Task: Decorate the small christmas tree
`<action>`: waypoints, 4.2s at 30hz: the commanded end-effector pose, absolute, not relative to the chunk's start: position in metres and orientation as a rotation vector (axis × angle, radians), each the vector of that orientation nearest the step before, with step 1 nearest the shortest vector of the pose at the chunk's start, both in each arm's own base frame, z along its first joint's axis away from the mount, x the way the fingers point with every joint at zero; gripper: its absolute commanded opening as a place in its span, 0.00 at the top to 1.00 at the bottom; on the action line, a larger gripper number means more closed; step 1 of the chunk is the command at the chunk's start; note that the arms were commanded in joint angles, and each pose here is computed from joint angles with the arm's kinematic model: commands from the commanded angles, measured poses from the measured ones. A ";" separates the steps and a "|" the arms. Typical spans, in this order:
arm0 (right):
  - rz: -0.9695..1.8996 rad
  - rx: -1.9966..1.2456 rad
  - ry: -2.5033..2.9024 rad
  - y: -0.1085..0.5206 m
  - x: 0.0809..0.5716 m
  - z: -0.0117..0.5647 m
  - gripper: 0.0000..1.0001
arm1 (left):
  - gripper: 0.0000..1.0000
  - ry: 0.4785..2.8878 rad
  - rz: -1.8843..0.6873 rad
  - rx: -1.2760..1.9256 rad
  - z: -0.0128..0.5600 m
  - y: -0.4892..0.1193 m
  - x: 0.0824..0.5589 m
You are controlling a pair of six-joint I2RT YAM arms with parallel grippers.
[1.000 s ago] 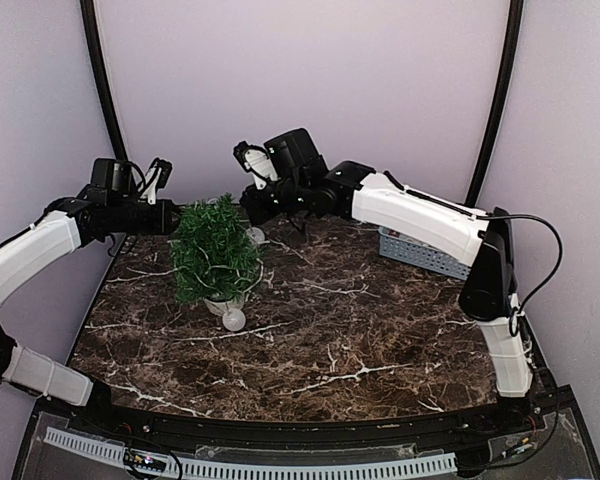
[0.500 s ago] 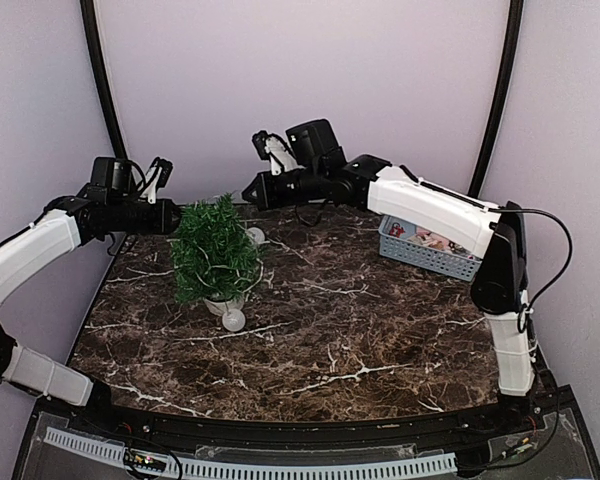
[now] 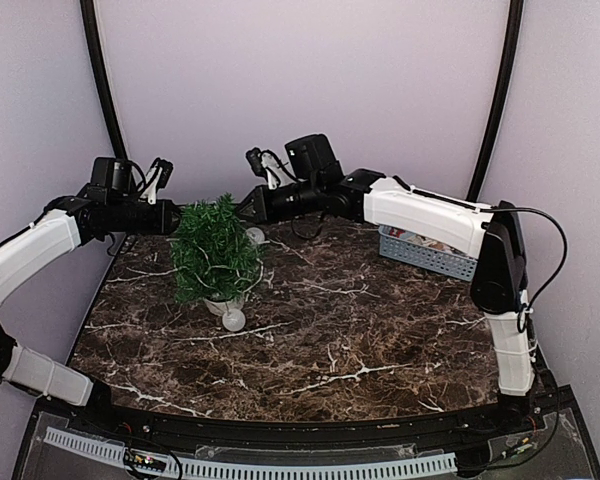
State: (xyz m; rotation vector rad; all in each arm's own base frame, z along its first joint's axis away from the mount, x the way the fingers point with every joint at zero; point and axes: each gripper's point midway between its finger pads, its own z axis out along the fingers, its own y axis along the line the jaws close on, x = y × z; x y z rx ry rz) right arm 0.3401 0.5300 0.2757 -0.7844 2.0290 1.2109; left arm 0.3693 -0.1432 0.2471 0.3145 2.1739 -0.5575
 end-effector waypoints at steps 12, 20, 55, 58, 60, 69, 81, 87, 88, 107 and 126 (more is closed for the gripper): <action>1.255 -0.769 2.038 0.540 0.341 0.250 1.00 | 0.92 2.127 -0.551 0.326 0.263 -0.141 0.366; 1.250 -0.784 2.011 0.538 0.341 0.257 1.00 | 0.81 2.051 -0.521 0.299 0.284 -0.134 0.361; 1.126 -0.673 1.951 0.441 0.269 0.231 0.22 | 0.13 2.103 -0.829 -0.219 0.192 -0.108 0.246; 1.151 -0.644 1.960 0.448 0.265 0.222 0.23 | 0.13 2.142 -0.892 -0.257 0.167 -0.115 0.243; 1.173 -0.636 1.957 0.456 0.264 0.220 0.24 | 0.14 2.171 -0.920 -0.267 0.156 -0.120 0.241; 1.146 -0.591 2.013 0.476 0.266 0.195 0.36 | 0.18 2.214 -0.986 -0.189 0.142 -0.138 0.244; 1.226 -0.574 2.021 0.503 0.265 0.183 0.50 | 0.52 2.257 -1.027 -0.138 0.129 -0.150 0.246; 1.236 -0.556 2.006 0.509 0.270 0.186 0.57 | 0.73 2.279 -1.017 -0.079 0.127 -0.154 0.245; 1.236 -0.551 2.007 0.510 0.271 0.186 0.59 | 0.76 2.288 -1.014 -0.076 0.126 -0.155 0.245; 1.083 -0.430 2.047 0.466 0.289 0.201 1.00 | 1.00 2.230 -1.001 0.145 0.142 -0.201 0.258; 0.883 -0.371 2.146 0.347 0.309 0.189 1.00 | 1.00 2.158 -1.048 0.296 0.155 -0.321 0.252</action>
